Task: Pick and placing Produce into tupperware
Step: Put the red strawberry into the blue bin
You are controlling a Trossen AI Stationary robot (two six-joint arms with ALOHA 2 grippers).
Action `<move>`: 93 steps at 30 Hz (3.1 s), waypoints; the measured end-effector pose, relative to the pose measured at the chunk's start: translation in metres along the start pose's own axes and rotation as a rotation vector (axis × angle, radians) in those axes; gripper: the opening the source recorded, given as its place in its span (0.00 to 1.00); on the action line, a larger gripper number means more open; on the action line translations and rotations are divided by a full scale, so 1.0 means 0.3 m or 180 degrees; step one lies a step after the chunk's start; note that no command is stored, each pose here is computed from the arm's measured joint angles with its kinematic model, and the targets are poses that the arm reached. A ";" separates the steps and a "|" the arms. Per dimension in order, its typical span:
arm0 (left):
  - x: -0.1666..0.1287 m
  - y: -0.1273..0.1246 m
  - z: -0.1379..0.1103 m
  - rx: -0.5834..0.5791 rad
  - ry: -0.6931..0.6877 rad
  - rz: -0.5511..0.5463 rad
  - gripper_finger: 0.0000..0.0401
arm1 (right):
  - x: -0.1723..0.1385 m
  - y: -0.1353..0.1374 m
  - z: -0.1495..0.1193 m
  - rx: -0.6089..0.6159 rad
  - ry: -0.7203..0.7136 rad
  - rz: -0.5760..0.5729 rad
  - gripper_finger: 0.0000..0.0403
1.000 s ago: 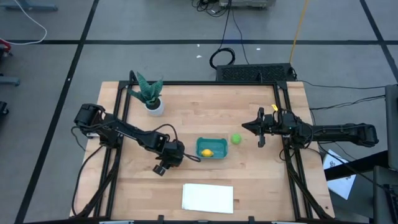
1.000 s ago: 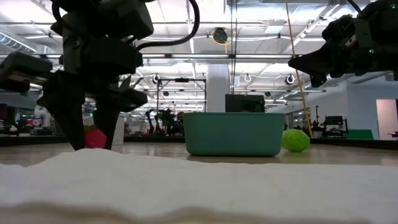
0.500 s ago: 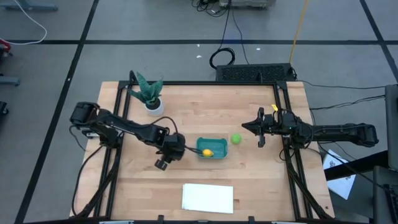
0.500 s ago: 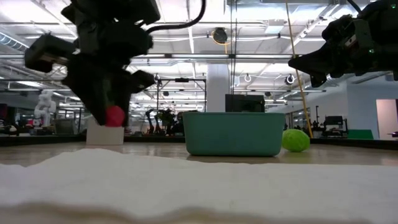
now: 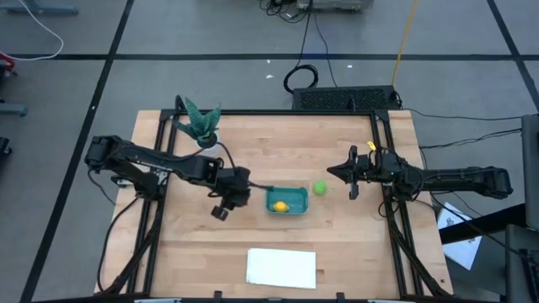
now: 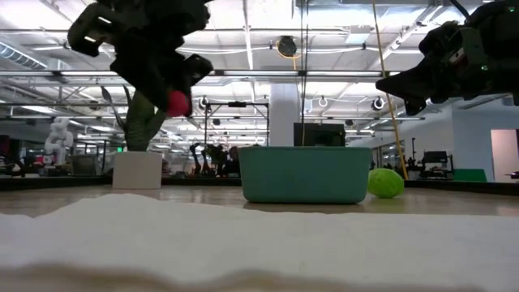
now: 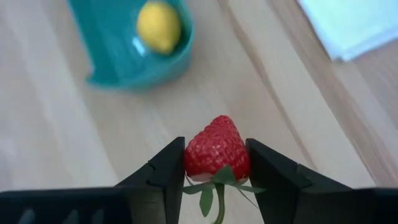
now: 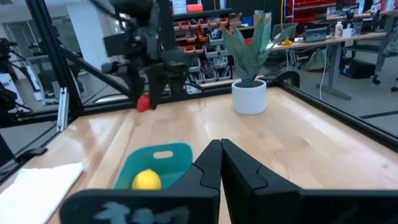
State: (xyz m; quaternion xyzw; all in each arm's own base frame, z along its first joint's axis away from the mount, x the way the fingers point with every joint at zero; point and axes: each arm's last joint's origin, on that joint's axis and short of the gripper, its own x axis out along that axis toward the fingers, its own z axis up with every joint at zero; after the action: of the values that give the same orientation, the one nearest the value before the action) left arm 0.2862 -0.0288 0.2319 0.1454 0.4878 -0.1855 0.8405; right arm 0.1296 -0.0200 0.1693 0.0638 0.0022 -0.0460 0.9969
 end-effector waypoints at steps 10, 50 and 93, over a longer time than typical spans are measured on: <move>-0.085 0.101 -0.070 -0.0322 0.0037 0.0216 0.39 | 0.001 0.000 0.001 0.0000 -0.0016 0.0002 0.00; 0.051 0.362 0.188 -0.0441 -0.0451 -0.0251 0.39 | 0.001 0.001 0.005 -0.0015 -0.0052 0.0008 0.00; 0.280 0.449 0.205 -0.1211 -0.0786 -0.0756 0.39 | 0.004 0.000 0.004 -0.0027 -0.0051 0.0007 0.00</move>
State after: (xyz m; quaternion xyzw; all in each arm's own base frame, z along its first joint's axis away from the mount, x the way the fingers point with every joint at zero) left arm 0.4329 0.0505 0.1967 -0.0974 0.4213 -0.2041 0.8783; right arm 0.1308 -0.0202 0.1706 0.0591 -0.0056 -0.0454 0.9972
